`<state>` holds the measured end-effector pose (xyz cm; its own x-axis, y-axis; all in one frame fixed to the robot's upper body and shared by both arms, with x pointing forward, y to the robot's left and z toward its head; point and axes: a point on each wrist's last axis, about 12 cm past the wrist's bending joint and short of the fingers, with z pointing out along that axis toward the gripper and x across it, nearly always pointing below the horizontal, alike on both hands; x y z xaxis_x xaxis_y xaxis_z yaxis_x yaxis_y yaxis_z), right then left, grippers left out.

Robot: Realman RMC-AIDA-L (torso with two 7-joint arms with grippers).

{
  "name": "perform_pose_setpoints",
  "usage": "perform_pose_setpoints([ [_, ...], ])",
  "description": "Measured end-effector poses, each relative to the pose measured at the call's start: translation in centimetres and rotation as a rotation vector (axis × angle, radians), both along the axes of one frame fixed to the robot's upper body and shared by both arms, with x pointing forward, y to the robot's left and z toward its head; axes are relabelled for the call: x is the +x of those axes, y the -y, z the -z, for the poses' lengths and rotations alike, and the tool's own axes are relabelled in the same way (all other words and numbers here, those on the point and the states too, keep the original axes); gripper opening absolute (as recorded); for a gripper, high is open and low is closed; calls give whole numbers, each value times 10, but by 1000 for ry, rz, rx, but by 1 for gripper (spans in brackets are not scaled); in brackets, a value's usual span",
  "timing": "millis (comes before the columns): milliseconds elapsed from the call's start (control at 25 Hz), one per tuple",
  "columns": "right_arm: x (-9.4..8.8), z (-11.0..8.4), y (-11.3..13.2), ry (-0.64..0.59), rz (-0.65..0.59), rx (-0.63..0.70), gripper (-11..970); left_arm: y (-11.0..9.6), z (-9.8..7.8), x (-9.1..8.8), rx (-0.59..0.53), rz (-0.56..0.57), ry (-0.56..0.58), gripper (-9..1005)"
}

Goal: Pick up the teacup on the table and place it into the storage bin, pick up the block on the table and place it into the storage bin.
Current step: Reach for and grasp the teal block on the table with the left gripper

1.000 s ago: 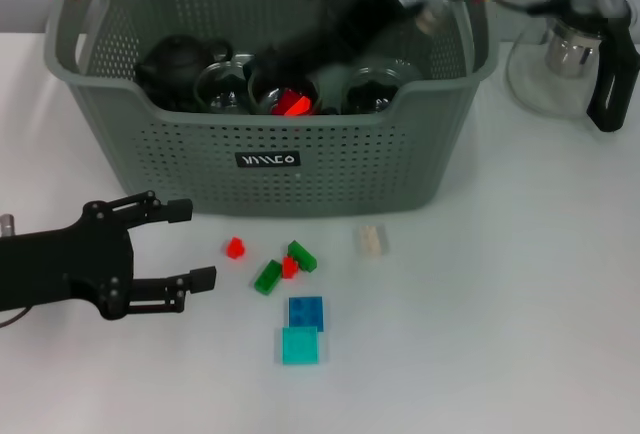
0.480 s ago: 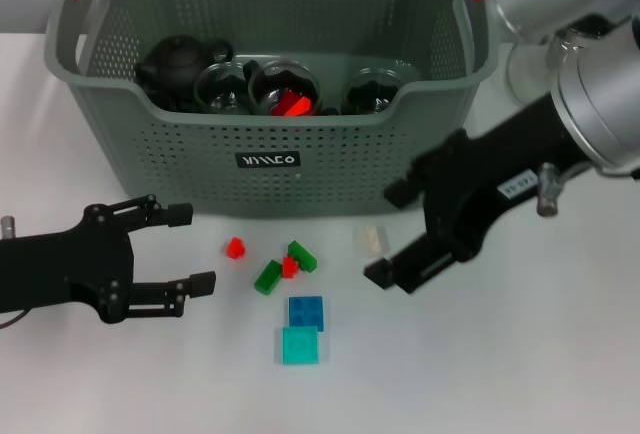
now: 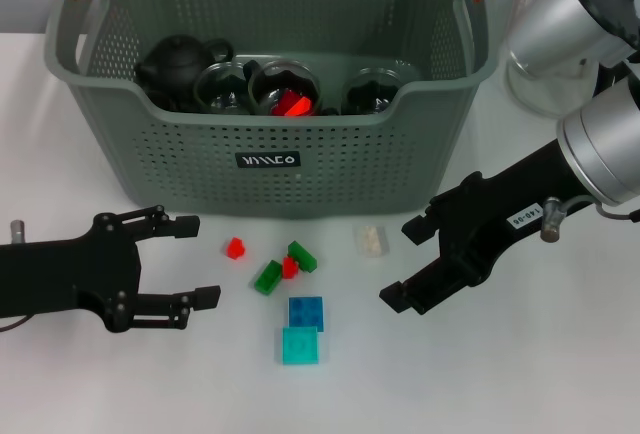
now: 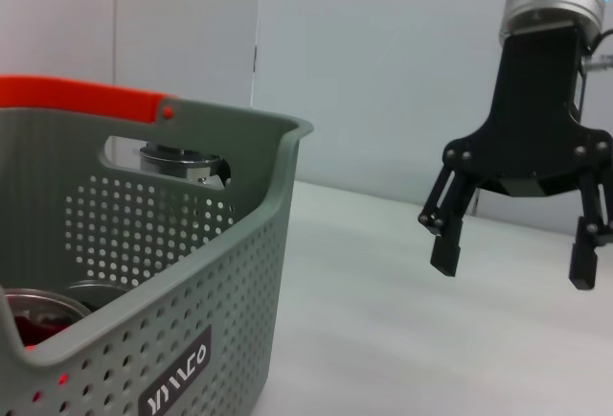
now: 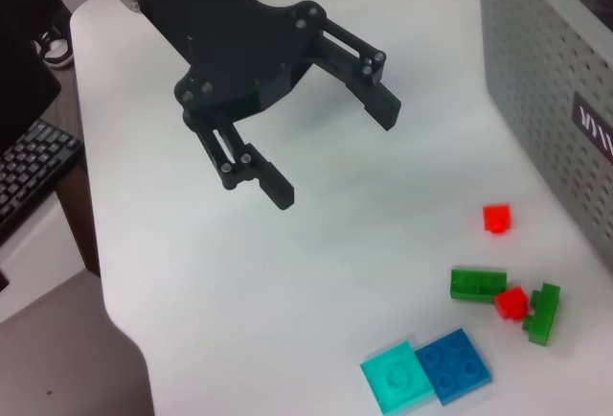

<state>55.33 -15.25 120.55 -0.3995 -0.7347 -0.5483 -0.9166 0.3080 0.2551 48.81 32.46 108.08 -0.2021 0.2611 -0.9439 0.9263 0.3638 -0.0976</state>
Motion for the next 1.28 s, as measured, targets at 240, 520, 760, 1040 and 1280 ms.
perform_pose_setpoints([
  [240, 1, -2, 4, -10, 10, 9, 927, 3, -1, 10, 83, 40, 25, 873],
  [520, 1, -1, 9, -34, 33, -15, 928, 7, -2, 35, 242, 46, 53, 873],
  [760, 3, -2, 6, -32, 56, -2, 928, 21, 0, 51, 363, 82, 83, 872],
  [1040, 7, -2, 3, -30, 83, 13, 928, 32, 1, 53, 398, 147, 83, 872],
  [1280, 10, 1, 2, -46, 95, 17, 928, 45, -2, 49, 407, 223, 65, 872],
])
